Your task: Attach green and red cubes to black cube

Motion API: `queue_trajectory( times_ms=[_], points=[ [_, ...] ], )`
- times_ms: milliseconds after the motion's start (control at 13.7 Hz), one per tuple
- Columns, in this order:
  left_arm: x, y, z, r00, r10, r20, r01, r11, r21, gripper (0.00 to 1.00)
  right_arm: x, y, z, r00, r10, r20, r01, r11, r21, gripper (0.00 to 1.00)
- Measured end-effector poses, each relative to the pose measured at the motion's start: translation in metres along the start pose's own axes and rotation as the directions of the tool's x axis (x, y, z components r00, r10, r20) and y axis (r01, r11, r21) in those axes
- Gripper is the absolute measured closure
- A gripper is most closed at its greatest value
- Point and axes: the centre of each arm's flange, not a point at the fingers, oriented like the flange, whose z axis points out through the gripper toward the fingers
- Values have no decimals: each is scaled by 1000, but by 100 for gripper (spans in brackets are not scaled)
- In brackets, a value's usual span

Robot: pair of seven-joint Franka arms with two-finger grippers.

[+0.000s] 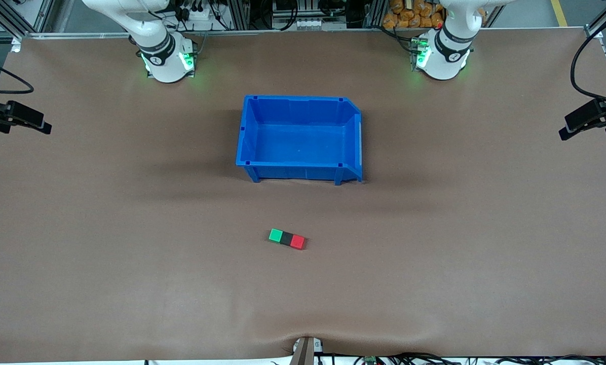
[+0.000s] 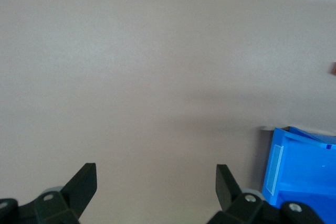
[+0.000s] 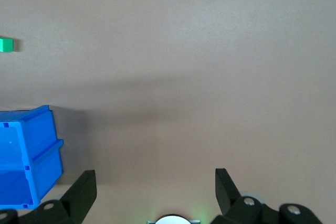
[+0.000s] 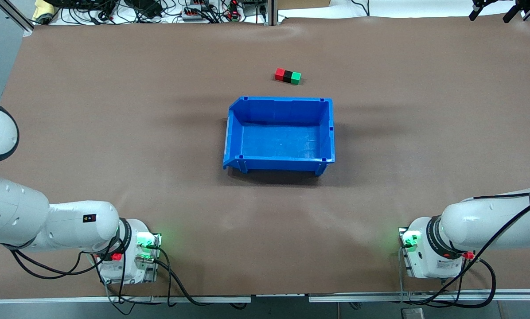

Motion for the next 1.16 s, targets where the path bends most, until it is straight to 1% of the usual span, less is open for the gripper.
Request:
queue_trajectory(
  times_ms=[874,1165],
  points=[
    [0,4,0,1000,7,0,-7,1000,0,0,0,0,3,1000,0,8,0,1000,0,0],
    [2,1,5,1000,3,11,-3,1000,0,0,0,0,4,1000,0,13,0,1000,1,0]
  ],
)
